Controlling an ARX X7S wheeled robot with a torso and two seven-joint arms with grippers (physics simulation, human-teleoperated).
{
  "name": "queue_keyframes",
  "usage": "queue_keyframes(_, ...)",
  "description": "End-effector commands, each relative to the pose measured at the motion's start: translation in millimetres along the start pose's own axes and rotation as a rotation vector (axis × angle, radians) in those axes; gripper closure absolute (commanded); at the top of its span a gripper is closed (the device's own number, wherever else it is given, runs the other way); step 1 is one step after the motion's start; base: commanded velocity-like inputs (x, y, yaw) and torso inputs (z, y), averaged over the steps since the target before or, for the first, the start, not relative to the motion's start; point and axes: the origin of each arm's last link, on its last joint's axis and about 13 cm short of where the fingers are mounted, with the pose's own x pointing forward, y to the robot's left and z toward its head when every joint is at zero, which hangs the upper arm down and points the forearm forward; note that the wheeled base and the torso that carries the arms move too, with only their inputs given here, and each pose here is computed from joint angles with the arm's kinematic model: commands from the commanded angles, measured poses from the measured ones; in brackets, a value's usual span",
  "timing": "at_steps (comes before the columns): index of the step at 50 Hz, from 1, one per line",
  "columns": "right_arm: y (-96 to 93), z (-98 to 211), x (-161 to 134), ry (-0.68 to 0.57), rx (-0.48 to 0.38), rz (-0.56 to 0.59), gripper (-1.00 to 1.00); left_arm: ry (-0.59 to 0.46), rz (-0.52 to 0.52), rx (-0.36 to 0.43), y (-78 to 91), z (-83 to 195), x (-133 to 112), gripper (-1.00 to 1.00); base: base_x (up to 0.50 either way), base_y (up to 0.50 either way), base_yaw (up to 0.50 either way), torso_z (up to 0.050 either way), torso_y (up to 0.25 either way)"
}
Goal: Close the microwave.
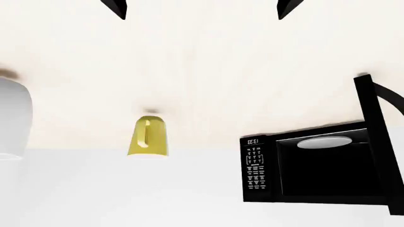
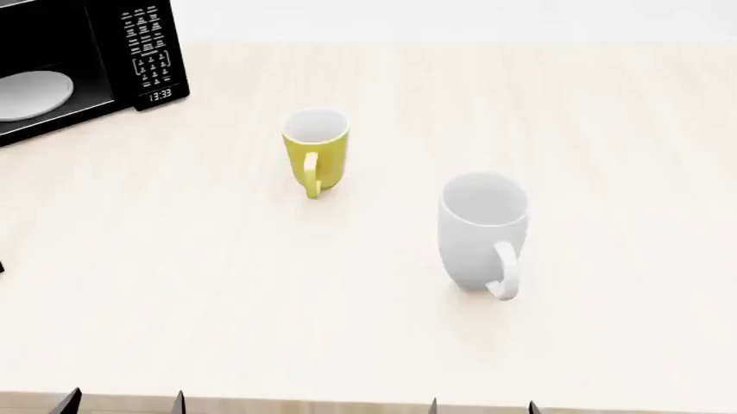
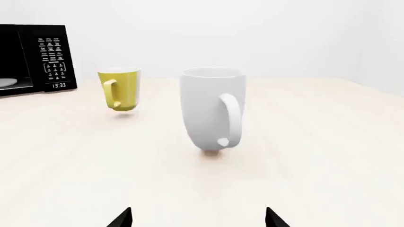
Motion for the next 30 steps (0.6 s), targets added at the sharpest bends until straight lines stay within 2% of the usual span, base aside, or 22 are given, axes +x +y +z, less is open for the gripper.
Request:
queue_keyframes(1,0.3,0.0,0.0,0.0,0.0,0.0,-1.0,0.0,0.0,0.0,0.1,0.0,0.0,-1.0,0.0,0.0,0.0,0.0,0.0)
queue_keyframes(18,0.4,0.0,-0.2,-0.003,-0.001,0.0,-1.0,0.002,0.006,0.002,0.0,0.3,-1.3,-1.0,0.0,0.0,0.0,0.0,0.0)
queue_keyframes(20,-0.4,4.0,0.5,-0.033,-0.01,-0.01,-1.0,-0.012,0.015,-0.002,0.9,4.5,-2.0,-1.0,0.0,0.0,0.0,0.0,0.0)
queue_keyframes(22,-1.2,14.3,0.4,-0.138,-0.069,-0.026,-1.0,-0.072,0.016,0.043,1.8,13.3,-2.9,-1.0,0.0,0.0,0.0,0.0,0.0)
queue_keyframes(23,-1.6,27.3,0.1,-0.209,-0.04,-0.035,-1.0,-0.125,0.025,0.036,2.9,23.6,-4.2,-1.0,0.0,0.0,0.0,0.0,0.0)
queue_keyframes(24,-2.2,35.7,-0.6,-0.277,-0.06,-0.043,-1.0,-0.161,0.027,0.038,3.5,31.2,-5.6,-1.0,0.0,0.0,0.0,0.0,0.0)
queue_keyframes(25,-3.3,55.2,-3.2,-0.416,-0.073,-0.048,-1.0,-0.269,0.042,0.064,5.0,49.3,-9.7,-1.0,0.0,0.0,0.0,0.0,0.0)
queue_keyframes(26,-3.8,60.8,-4.4,-0.454,-0.084,-0.054,-1.0,-0.303,0.035,0.075,5.1,55.0,-11.4,-1.0,0.0,0.0,0.0,0.0,0.0)
queue_keyframes(27,-5.5,82.8,-10.9,-0.615,-0.103,-0.06,-1.0,-0.464,0.032,0.128,5.7,79.9,-20.3,-1.0,0.0,0.0,0.0,0.0,0.0)
queue_keyframes(30,-7.0,105.2,-20.8,-0.782,-0.11,-0.074,-1.0,-0.615,0.054,0.11,7.1,110.4,-33.0,-1.0,0.0,0.0,0.0,0.0,0.0)
